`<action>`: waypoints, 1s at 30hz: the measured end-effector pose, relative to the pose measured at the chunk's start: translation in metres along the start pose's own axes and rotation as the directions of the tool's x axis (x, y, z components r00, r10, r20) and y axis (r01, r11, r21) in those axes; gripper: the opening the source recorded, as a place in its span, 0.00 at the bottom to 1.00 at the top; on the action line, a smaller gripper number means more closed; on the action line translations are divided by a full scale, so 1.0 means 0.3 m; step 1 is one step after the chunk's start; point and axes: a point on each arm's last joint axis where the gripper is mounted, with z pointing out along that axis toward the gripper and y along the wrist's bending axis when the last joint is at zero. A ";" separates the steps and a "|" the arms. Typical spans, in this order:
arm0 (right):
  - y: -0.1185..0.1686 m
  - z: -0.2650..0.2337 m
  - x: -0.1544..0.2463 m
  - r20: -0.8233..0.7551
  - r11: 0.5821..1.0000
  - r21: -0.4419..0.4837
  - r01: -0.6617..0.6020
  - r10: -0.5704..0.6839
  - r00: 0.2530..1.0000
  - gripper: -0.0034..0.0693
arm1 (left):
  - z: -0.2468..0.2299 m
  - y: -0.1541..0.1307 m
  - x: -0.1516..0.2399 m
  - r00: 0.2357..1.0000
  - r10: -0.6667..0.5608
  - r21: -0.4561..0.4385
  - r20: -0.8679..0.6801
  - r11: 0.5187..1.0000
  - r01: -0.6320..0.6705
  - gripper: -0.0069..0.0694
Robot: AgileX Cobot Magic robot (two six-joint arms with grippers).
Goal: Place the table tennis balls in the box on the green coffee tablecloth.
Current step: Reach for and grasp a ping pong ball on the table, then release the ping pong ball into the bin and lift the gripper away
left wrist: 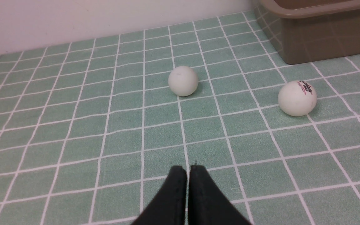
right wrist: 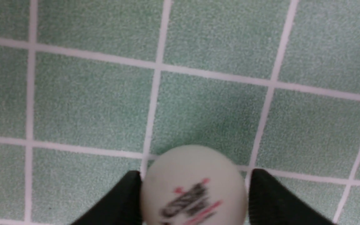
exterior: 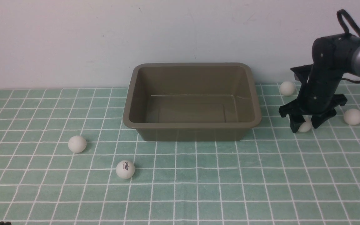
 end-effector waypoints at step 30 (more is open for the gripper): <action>0.467 -0.386 -0.102 0.333 0.887 -0.300 0.352 -0.248 0.910 0.55 | 0.000 0.000 0.000 1.000 0.000 0.000 0.000 1.000 0.000 0.08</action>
